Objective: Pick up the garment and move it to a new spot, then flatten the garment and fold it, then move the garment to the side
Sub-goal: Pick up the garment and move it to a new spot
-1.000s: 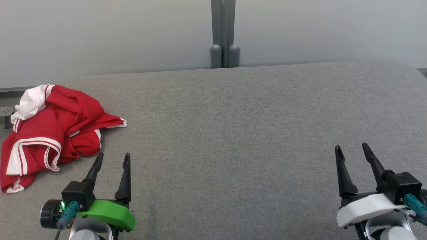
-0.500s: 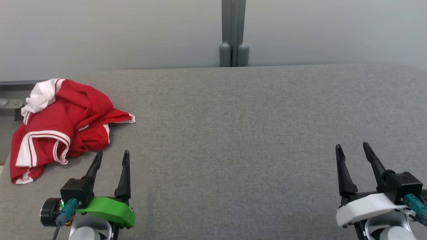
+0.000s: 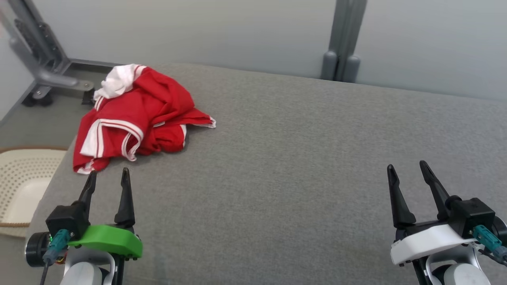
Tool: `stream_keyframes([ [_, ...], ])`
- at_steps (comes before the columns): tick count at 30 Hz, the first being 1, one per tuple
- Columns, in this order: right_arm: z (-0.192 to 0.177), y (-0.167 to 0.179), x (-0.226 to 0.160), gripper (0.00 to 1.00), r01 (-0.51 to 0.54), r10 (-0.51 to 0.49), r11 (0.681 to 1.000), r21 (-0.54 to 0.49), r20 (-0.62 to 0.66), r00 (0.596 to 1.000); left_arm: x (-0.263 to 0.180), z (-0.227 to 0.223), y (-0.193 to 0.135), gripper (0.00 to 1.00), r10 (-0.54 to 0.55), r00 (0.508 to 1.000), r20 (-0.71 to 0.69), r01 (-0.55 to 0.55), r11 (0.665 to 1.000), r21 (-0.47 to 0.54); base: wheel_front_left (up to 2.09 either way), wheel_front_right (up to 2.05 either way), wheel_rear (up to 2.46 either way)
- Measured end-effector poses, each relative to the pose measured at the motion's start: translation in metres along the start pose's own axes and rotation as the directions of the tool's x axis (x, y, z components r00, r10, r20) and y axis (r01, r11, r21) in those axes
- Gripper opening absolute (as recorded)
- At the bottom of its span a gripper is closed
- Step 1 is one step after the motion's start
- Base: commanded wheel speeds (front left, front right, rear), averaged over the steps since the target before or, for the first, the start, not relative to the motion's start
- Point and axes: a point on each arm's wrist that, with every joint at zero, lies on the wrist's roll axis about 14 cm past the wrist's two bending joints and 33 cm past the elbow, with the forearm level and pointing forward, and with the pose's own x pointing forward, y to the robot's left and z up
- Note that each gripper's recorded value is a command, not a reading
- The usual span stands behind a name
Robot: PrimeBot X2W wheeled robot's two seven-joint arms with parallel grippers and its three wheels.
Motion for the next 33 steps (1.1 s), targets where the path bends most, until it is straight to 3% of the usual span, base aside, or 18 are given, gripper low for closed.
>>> stream_keyframes([
  [9, -0.005, 0.046, 0.029, 1.0, -0.144, 0.144, 0.989, 0.026, -0.002, 0.99, -0.039, 0.008, 0.06, 1.0, 0.185, 0.983, 0.016, -0.185, 0.983, 0.009, 0.0, 0.0, 0.0],
  [16, -0.01, 0.065, 0.04, 1.0, -0.2, 0.201, 0.979, 0.043, -0.012, 0.98, -0.053, 0.011, 0.079, 1.0, 0.25, 0.968, 0.022, -0.25, 0.968, 0.013, 0.0, 0.0, 0.0],
  [21, -0.009, 0.068, 0.05, 1.0, -0.212, 0.212, 0.976, 0.049, -0.006, 0.977, -0.041, 0.01, 0.073, 1.0, 0.234, 0.972, 0.017, -0.235, 0.972, 0.016, 0.0, 0.0, 0.0],
  [27, -0.005, 0.062, 0.074, 1.0, -0.223, 0.223, 0.975, 0.024, 0.01, 0.975, 0.015, 0.016, 0.039, 1.0, 0.12, 0.993, 0.02, -0.12, 0.993, 0.018, 0.0, 0.0, 0.0],
  [33, -0.025, 0.045, 0.094, 1.0, -0.21, 0.211, 0.977, 0.018, -0.026, 0.977, 0.076, -0.023, 0.021, 1.0, 0.055, 0.986, -0.159, -0.057, 0.998, -0.005, 0.0, 0.0, 0.0],
])
